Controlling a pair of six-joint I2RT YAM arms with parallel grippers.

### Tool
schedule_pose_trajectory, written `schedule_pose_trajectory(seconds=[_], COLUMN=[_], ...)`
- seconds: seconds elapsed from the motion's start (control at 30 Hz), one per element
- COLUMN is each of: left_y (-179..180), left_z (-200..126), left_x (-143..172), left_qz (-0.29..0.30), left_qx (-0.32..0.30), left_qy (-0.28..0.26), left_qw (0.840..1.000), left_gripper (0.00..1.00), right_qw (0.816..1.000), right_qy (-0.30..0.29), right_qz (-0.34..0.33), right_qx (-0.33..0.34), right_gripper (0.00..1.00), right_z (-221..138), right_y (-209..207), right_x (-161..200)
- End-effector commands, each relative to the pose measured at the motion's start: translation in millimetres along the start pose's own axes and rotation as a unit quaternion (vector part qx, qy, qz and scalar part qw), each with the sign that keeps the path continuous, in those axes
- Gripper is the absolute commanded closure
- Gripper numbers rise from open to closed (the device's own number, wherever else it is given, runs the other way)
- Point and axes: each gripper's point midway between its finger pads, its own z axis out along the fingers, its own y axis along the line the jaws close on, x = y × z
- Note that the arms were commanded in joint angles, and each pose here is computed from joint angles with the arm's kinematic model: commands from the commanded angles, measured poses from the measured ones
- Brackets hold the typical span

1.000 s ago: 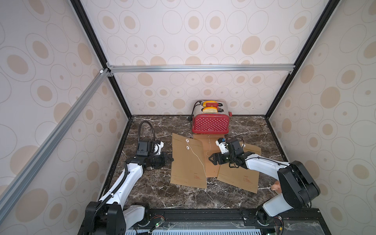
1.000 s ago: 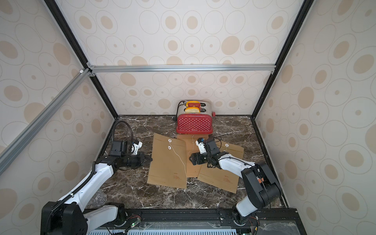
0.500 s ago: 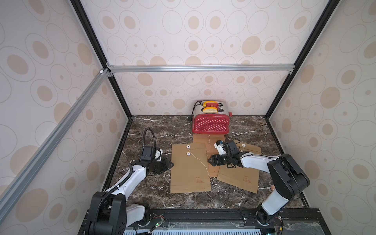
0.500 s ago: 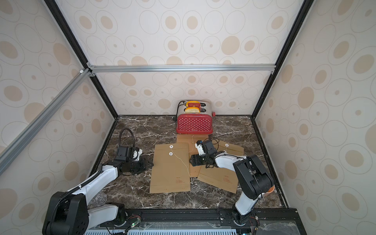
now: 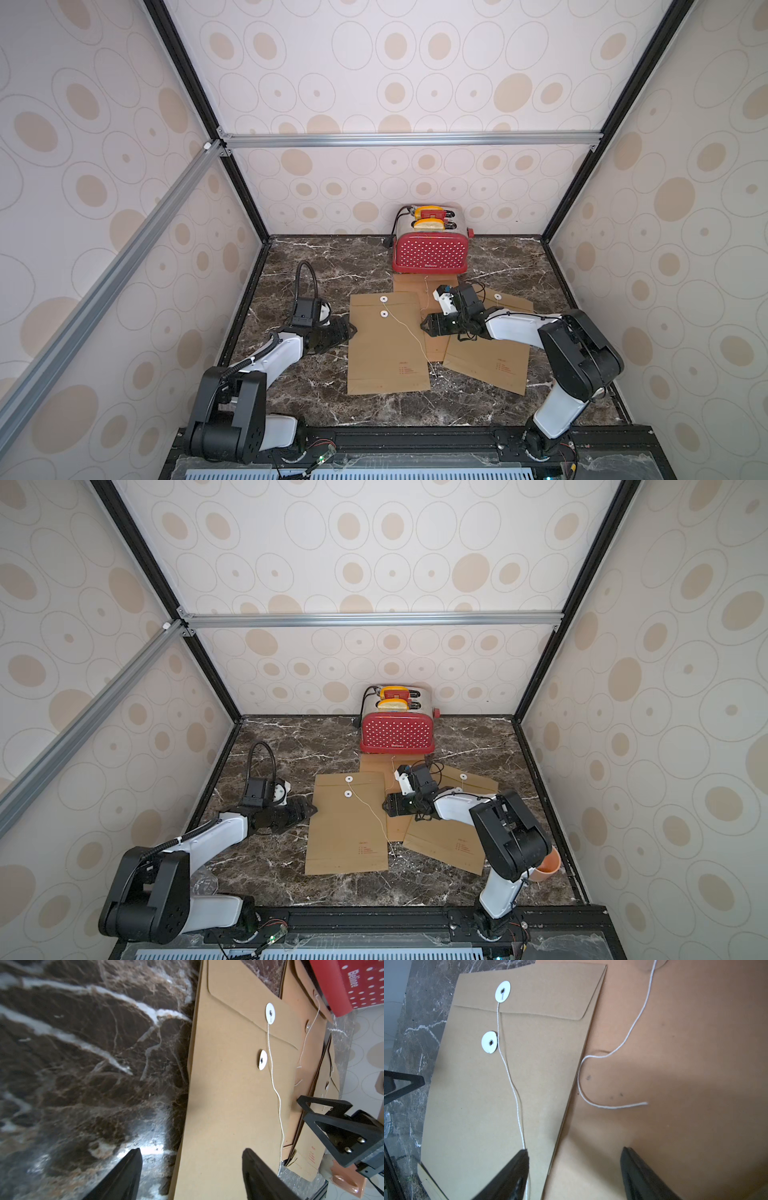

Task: Close the mouth of the file bag
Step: Place the file bag at the file bag.

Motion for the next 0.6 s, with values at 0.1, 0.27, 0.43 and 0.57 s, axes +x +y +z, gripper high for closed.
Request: schedule_pose_trajectory(seconds=[0.1, 0.27, 0.43, 0.57], left_y=[-3.6, -3.8, -8.1, -9.0], left_z=[11.4, 15.7, 21.1, 21.6], left_x=[-0.3, 4.2, 7.5, 8.6], left_qz=[0.009, 0.009, 0.008, 0.014], left_qx=[0.025, 0.037, 0.062, 0.068], left_qy=[0.002, 0.007, 0.012, 0.011], left_qw=[1.0, 0.999, 0.998, 0.998], left_gripper=[0.27, 0.31, 0.35, 0.44], right_qw=[0.999, 0.999, 0.999, 0.998], right_qy=[0.018, 0.022, 0.02, 0.031], right_qz=[0.025, 0.033, 0.032, 0.035], right_qx=[-0.021, -0.037, -0.037, -0.046], right_gripper=[0.27, 0.3, 0.31, 0.34], right_z=[10.2, 13.7, 12.1, 19.3], right_y=[5.5, 8.8, 9.9, 10.8], right_x=[11.5, 14.8, 14.0, 18.5])
